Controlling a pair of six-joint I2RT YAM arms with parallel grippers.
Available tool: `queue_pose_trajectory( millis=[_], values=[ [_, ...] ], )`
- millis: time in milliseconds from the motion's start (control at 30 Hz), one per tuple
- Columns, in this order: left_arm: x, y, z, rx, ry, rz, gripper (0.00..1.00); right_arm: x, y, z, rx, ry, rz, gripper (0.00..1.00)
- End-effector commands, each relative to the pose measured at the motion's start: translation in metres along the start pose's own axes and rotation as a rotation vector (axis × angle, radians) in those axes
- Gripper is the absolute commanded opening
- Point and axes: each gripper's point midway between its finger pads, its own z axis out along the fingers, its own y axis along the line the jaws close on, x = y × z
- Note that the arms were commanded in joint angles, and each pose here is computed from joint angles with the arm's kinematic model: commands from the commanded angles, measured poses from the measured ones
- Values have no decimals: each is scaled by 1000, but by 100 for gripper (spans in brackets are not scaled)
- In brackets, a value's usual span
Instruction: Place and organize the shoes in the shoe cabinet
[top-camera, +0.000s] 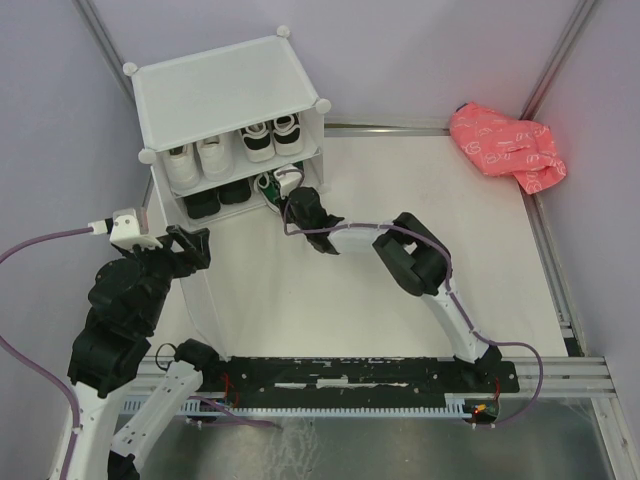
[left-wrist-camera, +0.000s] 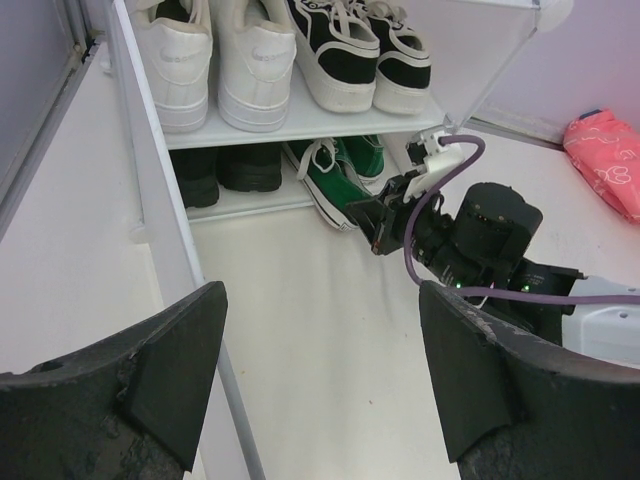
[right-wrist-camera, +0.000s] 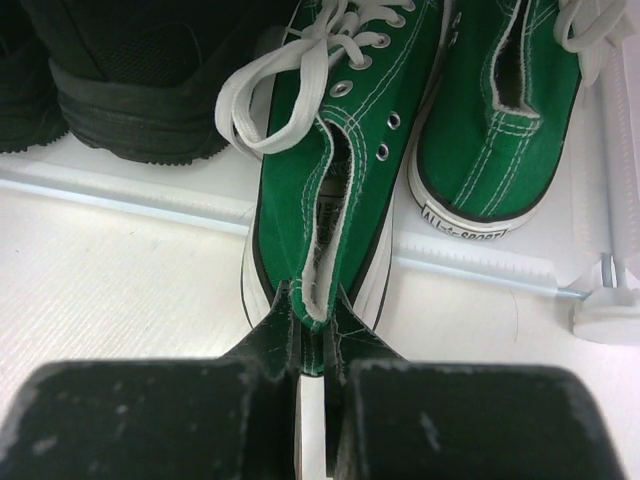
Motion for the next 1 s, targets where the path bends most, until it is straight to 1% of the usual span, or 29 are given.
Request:
queue_pose_trajectory(
  millis=[0,100,233,333,500,700,967],
  values=[
    [11,6,0,-19,33,34,84,-132,12,-30,26,-365,42,2],
    [11,7,0,-21,35,35,84,-147,17,-43,54,-420,40,2],
    [11,6,1,-21,37,36,84,-156,17,-62,105,-466,51,2],
    [13,5,2,-15,44,39,84,-162,16,-64,123,-489,63,2],
    [10,3,2,-9,45,39,84,-166,21,-37,106,-470,57,2],
    [10,3,1,-11,47,37,84,-157,6,-1,132,-432,86,2],
    [10,6,0,-25,48,43,84,-127,-12,37,128,-347,129,2]
  ],
)
